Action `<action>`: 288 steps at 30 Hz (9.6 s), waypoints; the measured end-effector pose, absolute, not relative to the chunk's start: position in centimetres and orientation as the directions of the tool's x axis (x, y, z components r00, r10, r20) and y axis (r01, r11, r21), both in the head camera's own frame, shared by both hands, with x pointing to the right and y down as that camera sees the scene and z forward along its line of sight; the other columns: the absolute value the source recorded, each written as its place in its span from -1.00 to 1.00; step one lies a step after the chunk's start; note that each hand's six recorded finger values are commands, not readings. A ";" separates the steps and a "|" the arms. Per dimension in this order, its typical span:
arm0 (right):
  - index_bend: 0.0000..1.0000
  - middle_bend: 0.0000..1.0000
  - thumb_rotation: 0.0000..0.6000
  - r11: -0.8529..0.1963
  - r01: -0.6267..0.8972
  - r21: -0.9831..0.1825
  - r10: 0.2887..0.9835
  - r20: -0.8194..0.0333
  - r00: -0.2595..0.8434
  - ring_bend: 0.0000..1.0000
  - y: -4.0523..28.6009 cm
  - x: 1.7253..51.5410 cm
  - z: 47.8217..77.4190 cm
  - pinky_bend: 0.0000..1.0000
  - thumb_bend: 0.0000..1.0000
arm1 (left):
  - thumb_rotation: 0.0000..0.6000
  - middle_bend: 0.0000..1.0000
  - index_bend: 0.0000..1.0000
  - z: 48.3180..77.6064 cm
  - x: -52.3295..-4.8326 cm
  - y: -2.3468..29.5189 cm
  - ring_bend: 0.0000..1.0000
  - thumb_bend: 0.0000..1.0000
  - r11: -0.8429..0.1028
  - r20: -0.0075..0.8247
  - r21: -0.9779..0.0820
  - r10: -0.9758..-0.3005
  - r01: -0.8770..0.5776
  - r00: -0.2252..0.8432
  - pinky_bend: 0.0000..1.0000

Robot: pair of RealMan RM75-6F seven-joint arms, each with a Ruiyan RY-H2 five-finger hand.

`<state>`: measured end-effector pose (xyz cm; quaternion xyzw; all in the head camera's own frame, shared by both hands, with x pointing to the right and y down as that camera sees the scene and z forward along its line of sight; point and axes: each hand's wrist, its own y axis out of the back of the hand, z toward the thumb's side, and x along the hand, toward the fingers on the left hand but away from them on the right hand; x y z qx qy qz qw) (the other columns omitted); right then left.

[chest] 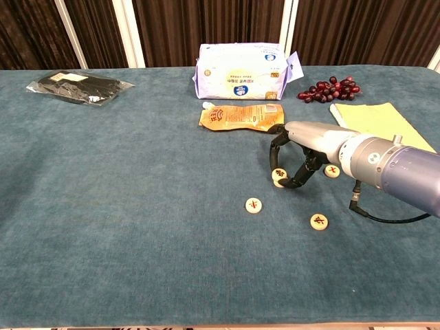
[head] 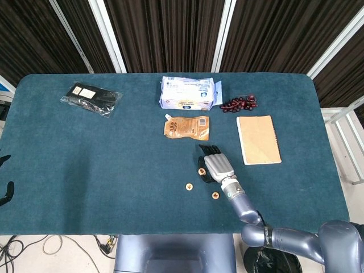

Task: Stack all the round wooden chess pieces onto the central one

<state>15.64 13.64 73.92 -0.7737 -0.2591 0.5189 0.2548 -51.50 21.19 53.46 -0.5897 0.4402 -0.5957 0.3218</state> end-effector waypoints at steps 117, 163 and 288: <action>-0.19 -1.00 1.00 -0.711 0.130 -0.691 0.701 -0.684 0.203 -1.00 12.0 23.1 72.0 -1.00 -0.18 | 1.00 -1.00 -0.68 53.4 -51.3 21.1 -1.00 -0.02 -0.409 0.424 -0.902 -0.900 -0.140 -0.101 -1.00; -0.03 -1.00 1.00 -0.719 0.129 -0.683 0.695 -0.703 0.154 -1.00 13.6 24.5 74.7 -1.00 -0.18 | 1.00 -1.00 -0.68 53.5 -51.4 21.2 -1.00 -0.02 -0.415 0.434 -0.896 -0.895 -0.157 -0.108 -1.00; -0.06 -1.00 1.00 -0.733 0.081 -0.675 0.660 -0.677 0.326 -1.00 13.4 15.9 72.9 -1.00 -0.18 | 1.00 -1.00 -0.68 53.6 -51.5 21.0 -1.00 -0.02 -0.418 0.438 -0.893 -0.892 -0.165 -0.113 -1.00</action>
